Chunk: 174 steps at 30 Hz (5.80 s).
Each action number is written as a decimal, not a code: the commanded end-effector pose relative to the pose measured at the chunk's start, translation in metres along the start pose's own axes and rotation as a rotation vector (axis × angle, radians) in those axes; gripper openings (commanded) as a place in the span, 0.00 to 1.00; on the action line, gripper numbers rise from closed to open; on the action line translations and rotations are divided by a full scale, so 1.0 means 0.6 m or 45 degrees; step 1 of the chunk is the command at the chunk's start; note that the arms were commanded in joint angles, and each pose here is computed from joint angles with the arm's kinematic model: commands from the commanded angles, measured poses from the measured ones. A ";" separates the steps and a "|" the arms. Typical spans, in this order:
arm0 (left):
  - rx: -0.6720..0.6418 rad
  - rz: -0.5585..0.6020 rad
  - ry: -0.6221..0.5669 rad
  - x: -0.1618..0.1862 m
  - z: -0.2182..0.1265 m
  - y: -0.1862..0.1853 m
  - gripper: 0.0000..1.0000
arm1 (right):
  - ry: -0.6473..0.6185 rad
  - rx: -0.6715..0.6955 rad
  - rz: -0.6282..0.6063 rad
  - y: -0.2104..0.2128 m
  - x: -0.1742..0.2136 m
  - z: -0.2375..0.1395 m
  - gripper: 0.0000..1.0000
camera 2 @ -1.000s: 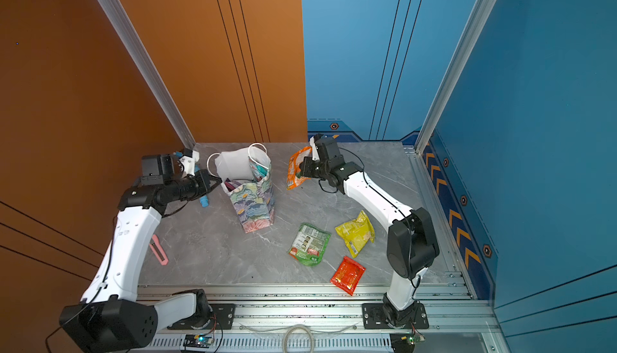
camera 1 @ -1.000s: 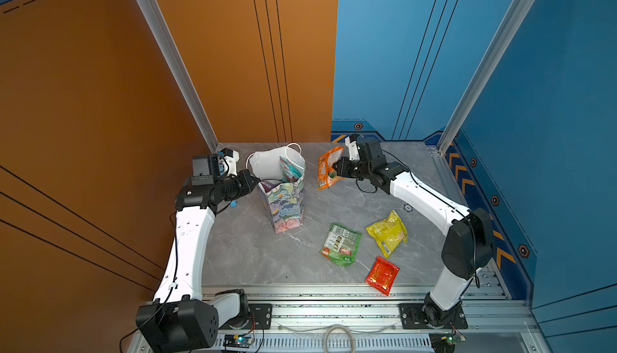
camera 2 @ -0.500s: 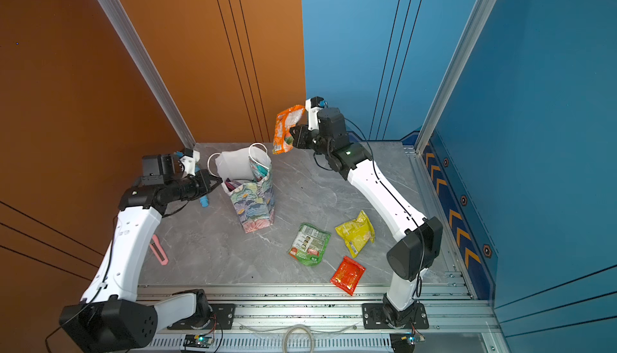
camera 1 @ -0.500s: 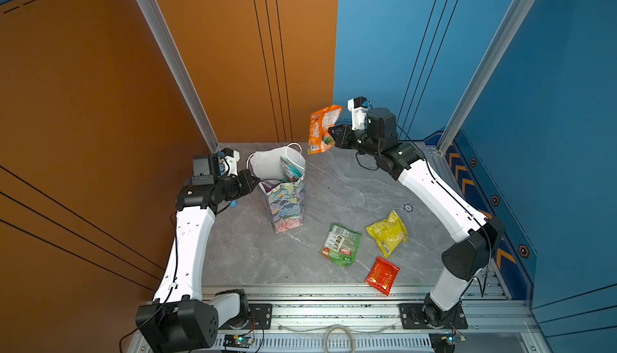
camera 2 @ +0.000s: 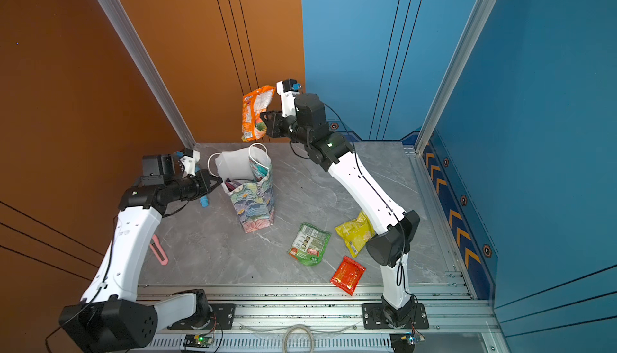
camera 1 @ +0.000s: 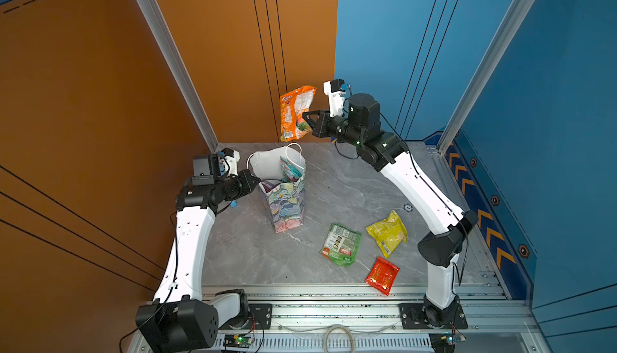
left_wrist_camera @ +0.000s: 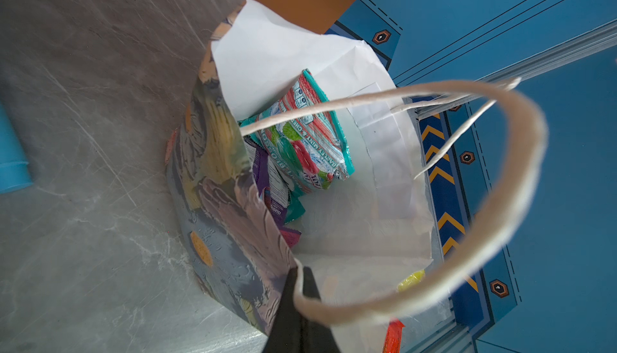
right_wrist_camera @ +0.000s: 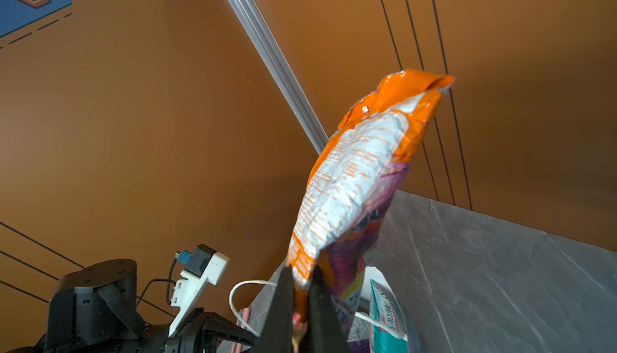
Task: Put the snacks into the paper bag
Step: 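Carry the orange Fruits bag over the paper bag opening and lower it, then open the right gripper to release the orange bag into the paper bag, then move the right gripper to the yellow chip bag and close on it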
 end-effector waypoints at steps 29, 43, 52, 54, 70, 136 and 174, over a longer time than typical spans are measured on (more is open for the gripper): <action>0.054 0.040 -0.034 -0.007 -0.004 -0.014 0.00 | 0.292 0.083 -0.044 -0.012 0.139 0.046 0.00; 0.056 0.041 -0.038 -0.010 -0.004 -0.016 0.00 | 0.402 0.008 0.021 0.001 0.195 0.074 0.00; 0.059 0.043 -0.037 -0.011 -0.004 -0.018 0.00 | 0.433 -0.003 0.031 0.010 0.216 0.063 0.00; 0.056 0.046 -0.039 -0.010 -0.005 -0.018 0.00 | 0.442 0.002 0.041 0.009 0.222 0.058 0.00; 0.055 0.043 -0.036 -0.010 -0.004 -0.017 0.00 | 0.380 0.023 0.015 0.009 0.207 0.027 0.00; 0.045 0.039 -0.028 -0.006 0.007 -0.016 0.00 | 0.262 1.270 0.512 -0.452 0.326 -0.435 0.65; 0.058 0.035 -0.021 -0.003 0.013 -0.016 0.00 | 0.256 1.242 0.501 -0.517 0.319 -0.387 0.00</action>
Point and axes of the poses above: each gripper's point midway between its finger pads, its own z axis out along the fingers, its own y axis along the line the jaws close on, x = y × z, the point moved 6 cm from there along -z, back along the fingers, and after that the axes turned 9 degrees about z, right-handed, at the moved point
